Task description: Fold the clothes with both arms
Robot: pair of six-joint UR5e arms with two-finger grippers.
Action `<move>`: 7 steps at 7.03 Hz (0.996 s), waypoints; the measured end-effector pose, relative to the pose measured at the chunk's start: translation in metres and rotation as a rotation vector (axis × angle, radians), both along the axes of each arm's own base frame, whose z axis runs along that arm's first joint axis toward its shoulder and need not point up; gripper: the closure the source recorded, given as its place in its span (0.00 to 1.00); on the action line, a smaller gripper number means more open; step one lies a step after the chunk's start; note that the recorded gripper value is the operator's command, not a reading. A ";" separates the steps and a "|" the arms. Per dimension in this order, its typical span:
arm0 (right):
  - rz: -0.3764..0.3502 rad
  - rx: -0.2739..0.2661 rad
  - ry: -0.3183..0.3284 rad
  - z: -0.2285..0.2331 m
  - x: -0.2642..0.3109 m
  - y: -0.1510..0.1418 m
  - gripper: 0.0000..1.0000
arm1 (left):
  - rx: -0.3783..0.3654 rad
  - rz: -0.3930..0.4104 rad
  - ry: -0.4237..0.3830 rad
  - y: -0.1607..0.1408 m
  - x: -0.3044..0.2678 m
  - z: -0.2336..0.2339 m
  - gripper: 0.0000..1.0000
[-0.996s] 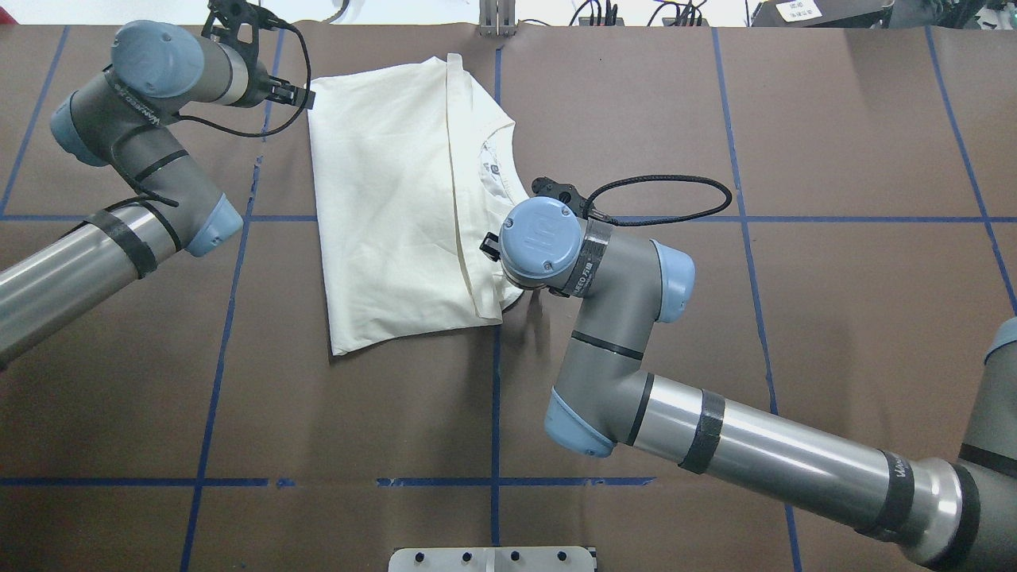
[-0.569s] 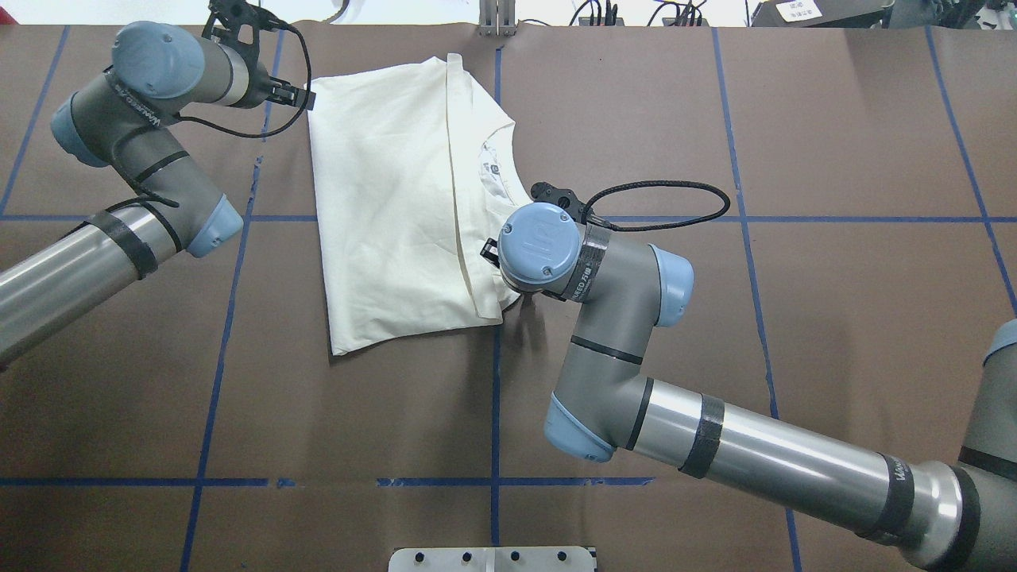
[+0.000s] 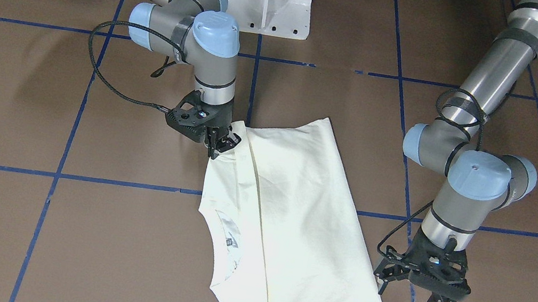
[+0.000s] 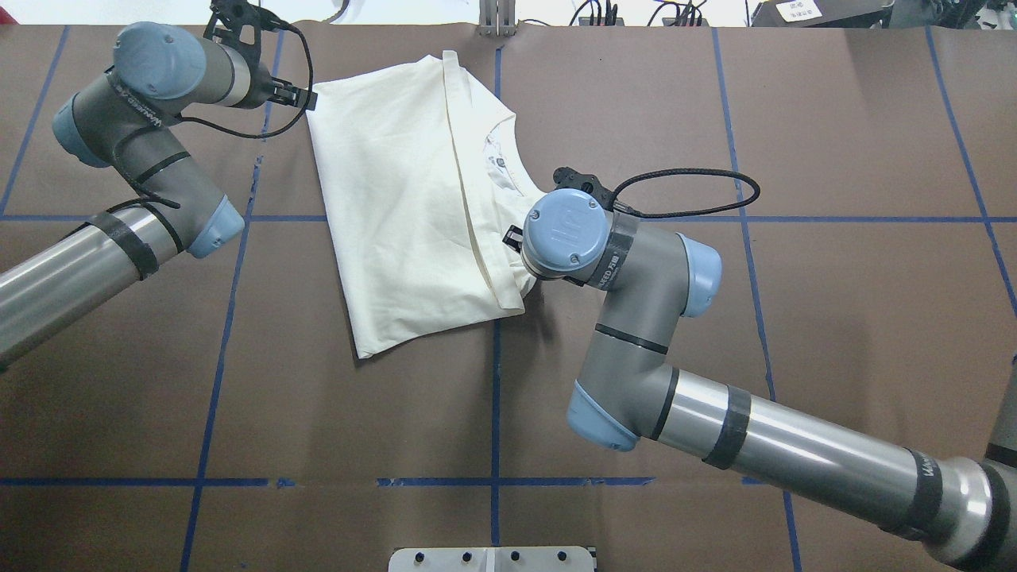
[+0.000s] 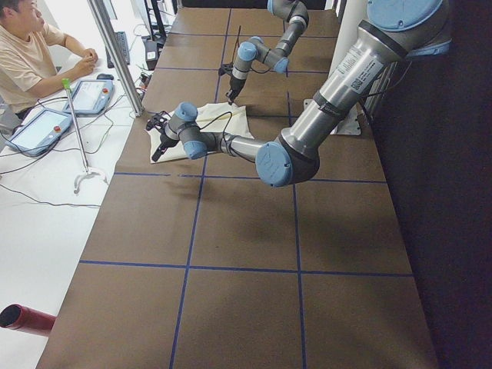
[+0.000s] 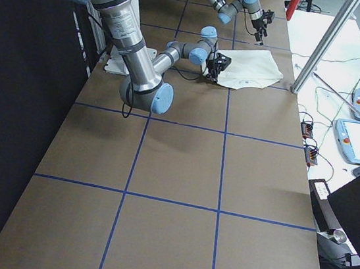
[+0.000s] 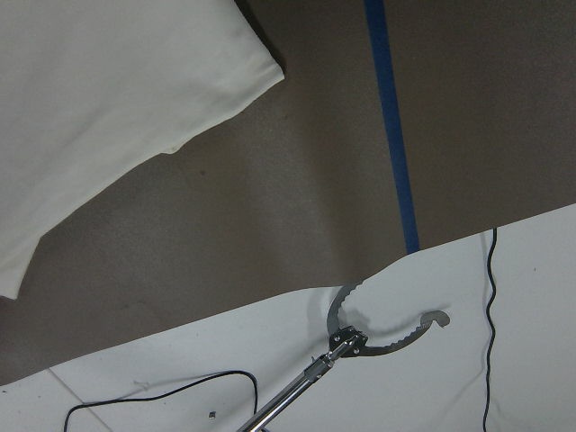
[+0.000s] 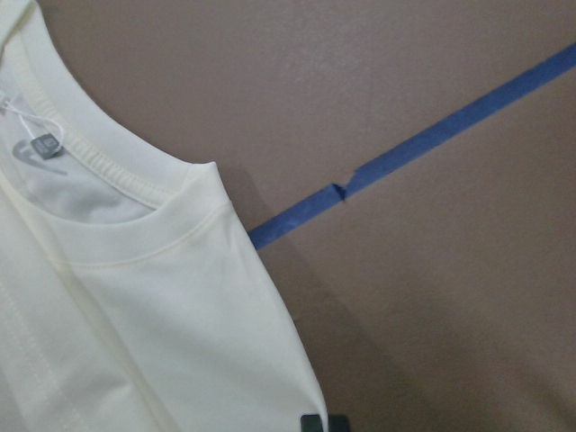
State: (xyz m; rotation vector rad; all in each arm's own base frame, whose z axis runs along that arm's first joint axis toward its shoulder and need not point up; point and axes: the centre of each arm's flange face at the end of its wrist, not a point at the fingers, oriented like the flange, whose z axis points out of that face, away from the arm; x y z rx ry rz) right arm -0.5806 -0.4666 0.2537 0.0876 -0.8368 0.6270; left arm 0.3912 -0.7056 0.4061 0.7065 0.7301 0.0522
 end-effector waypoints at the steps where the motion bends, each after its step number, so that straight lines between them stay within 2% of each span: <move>1: -0.007 0.010 -0.014 0.012 0.021 0.021 1.00 | 0.003 0.000 0.003 0.000 0.000 -0.002 0.00; 3: -0.040 0.051 -0.006 0.036 0.036 0.089 1.00 | 0.008 0.001 0.007 0.001 0.001 -0.006 0.00; 4: -0.053 0.067 0.002 0.044 0.038 0.114 0.28 | 0.010 0.001 0.010 0.002 0.001 -0.008 0.00; 5: -0.062 0.079 0.005 0.047 0.040 0.128 0.00 | 0.013 0.002 0.012 0.002 0.001 -0.010 0.00; 6: -0.074 0.097 0.017 0.048 0.042 0.135 0.00 | 0.016 0.002 0.014 0.003 0.001 -0.011 0.00; 7: -0.109 0.142 0.038 0.045 0.044 0.138 0.00 | 0.017 0.002 0.015 0.003 0.001 -0.013 0.00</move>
